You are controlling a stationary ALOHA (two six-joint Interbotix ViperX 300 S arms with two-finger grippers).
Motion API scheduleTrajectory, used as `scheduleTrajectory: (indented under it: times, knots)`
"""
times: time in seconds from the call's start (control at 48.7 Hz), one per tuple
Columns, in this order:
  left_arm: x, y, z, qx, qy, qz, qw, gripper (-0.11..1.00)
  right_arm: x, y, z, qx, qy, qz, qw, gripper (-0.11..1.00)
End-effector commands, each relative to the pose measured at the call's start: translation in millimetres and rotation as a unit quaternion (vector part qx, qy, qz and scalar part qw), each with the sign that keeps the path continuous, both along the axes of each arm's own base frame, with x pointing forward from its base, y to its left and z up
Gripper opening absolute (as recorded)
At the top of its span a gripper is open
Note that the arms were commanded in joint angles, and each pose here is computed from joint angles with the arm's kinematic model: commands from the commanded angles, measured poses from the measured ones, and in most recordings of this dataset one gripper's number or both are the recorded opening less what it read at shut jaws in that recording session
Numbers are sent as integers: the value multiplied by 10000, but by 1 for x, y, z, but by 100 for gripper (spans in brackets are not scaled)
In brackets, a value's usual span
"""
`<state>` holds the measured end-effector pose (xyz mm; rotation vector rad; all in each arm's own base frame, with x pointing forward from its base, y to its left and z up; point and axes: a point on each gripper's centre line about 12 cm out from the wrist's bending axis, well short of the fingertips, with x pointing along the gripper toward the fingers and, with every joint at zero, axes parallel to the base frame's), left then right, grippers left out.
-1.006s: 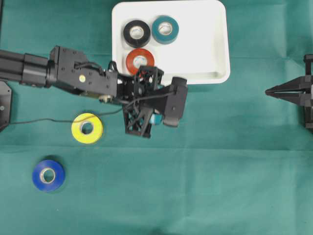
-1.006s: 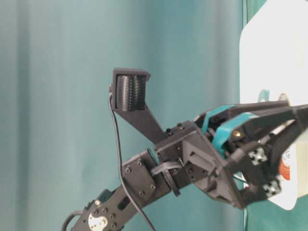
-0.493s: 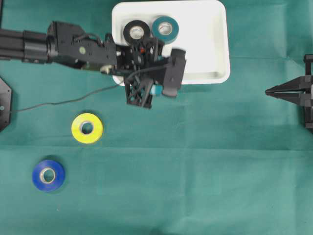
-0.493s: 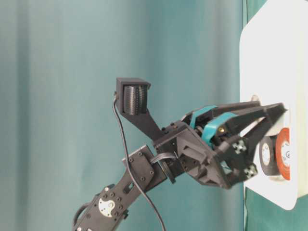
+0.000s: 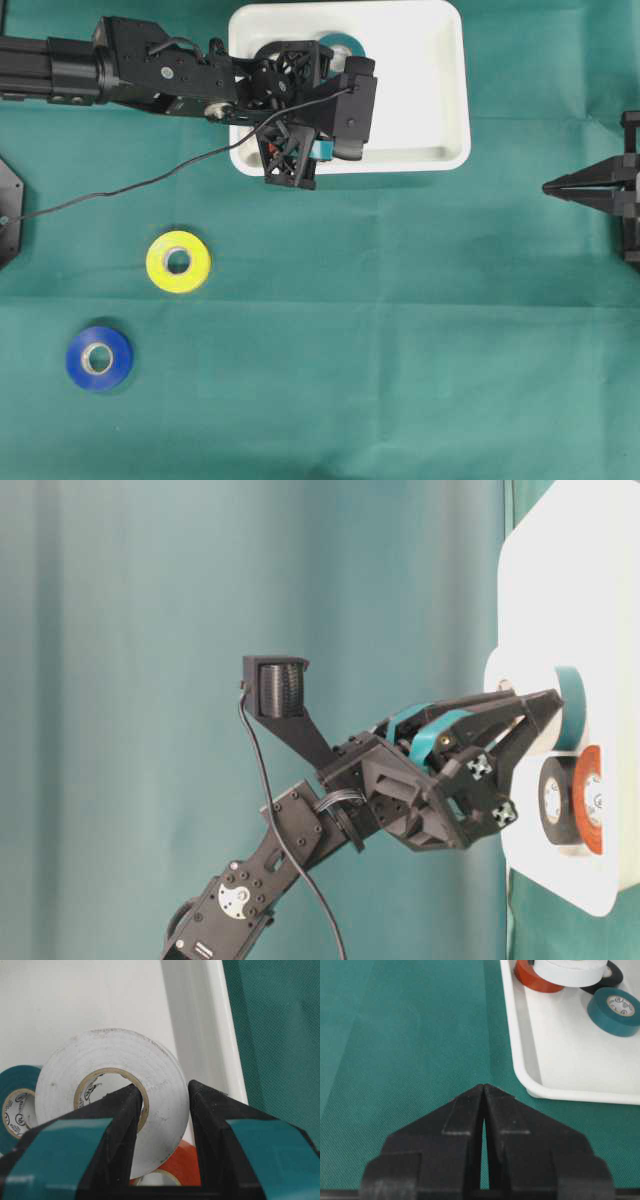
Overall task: Put the tape into the white case with the left arm.
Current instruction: 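Carry the white tape into the tray and lower it, then release the white tape and retract the left gripper left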
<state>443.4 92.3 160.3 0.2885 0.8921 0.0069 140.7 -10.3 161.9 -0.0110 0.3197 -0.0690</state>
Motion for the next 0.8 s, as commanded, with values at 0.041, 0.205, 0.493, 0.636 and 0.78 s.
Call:
scheduleTrajectory:
  times: [0.041, 0.205, 0.493, 0.636, 0.78]
  knots:
    - [4, 2, 11, 40, -203, 24, 9998, 28, 2, 0, 4, 3, -69, -8, 10000, -9]
    - [4, 2, 9, 30, -182, 22, 9998, 29, 2, 0, 4, 3, -62, -8, 10000, -9]
    - [3, 1, 9, -1, -164, 42, 9999, 91, 2, 0, 4, 3, -69, -8, 10000, -9]
    - [1, 0, 10, -7, -158, 40, 9999, 89, 2, 0, 4, 3, -62, -8, 10000, -9]
    - [-9, -8, 15, -18, -144, -18, 9999, 89, 2, 0, 4, 10, -70, -10, 10000, -9]
